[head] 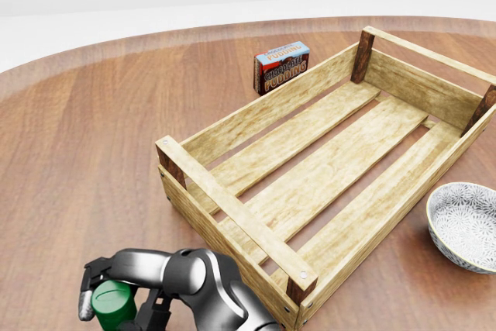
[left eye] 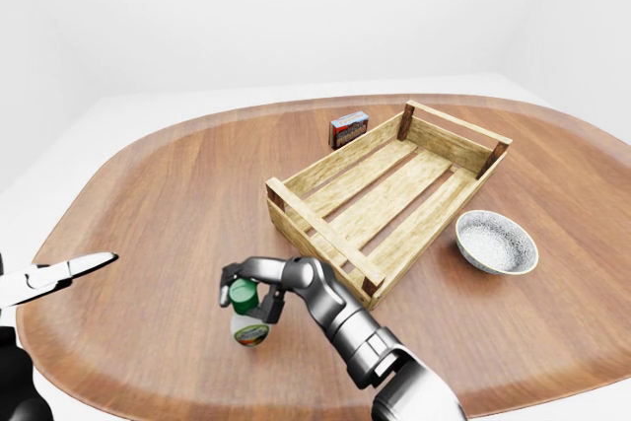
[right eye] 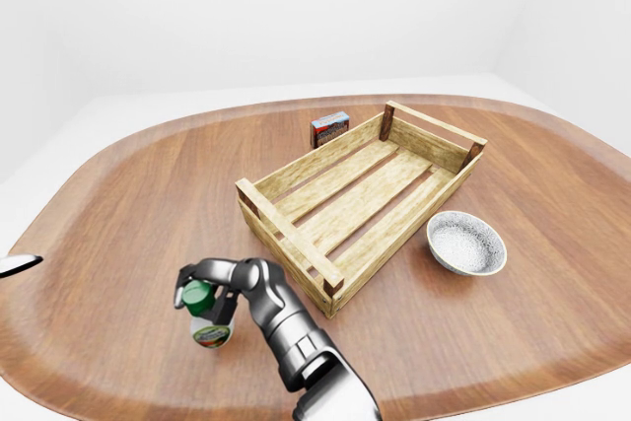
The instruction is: Pick up the salad dressing and put it in the tray.
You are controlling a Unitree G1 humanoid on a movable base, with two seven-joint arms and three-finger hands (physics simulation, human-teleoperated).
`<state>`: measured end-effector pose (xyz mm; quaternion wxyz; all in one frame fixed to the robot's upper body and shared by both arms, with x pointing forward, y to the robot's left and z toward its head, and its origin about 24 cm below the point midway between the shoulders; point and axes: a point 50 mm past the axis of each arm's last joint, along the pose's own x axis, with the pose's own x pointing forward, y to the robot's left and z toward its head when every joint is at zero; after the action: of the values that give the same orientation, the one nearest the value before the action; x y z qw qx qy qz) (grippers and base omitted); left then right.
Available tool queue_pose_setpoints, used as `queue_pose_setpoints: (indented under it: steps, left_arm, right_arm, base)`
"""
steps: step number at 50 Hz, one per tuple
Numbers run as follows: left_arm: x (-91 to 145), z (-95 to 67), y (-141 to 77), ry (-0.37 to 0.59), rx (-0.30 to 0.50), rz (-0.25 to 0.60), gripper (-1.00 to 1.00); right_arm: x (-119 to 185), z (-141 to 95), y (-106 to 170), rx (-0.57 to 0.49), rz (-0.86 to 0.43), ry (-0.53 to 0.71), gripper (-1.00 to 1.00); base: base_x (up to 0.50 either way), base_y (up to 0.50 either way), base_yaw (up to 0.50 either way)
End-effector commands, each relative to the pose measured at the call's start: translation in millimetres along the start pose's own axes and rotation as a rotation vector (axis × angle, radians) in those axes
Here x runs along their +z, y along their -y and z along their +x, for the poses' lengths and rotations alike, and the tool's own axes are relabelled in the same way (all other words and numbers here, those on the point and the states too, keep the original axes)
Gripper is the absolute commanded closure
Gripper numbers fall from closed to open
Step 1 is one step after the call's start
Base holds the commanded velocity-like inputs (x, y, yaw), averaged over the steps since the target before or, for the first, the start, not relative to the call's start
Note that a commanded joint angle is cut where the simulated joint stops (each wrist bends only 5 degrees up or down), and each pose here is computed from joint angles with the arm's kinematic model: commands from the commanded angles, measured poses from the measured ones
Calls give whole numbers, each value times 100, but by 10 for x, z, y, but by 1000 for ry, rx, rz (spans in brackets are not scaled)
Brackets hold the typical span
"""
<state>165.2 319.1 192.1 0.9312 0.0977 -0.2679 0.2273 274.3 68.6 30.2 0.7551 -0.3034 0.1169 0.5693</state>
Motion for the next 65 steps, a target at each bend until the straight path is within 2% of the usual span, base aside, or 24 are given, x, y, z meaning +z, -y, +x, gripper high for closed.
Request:
queue_pose_setpoints:
  steps: [1, 24, 38, 50, 65]
  left_arm:
    - [-19, -2, 2, -8, -2, -1, -100]
    - [-53, -2, 15, -22, -7, -2, -100]
    - [-37, -1, 19, -15, -8, -3, -100]
    - [-72, -4, 66, -30, -25, -1, -100]
    - [-116, -9, 111, -48, -34, -5, -100]
  right_arm:
    - [157, -66, 119, -39, 21, 79, 100]
    - [512, -211, 385, -109, -59, 185, 100]
    - [954, -452, 689, -215, -171, 300, 100]
    - [1236, -831, 1051, -347, -272, 374, 100]
    - [1225, -962, 1223, -381, -273, 368, 100]
  base:
    - [0, 0, 0]
    - [0, 0, 0]
    - [0, 0, 0]
    - [0, 0, 0]
    - [0, 0, 0]
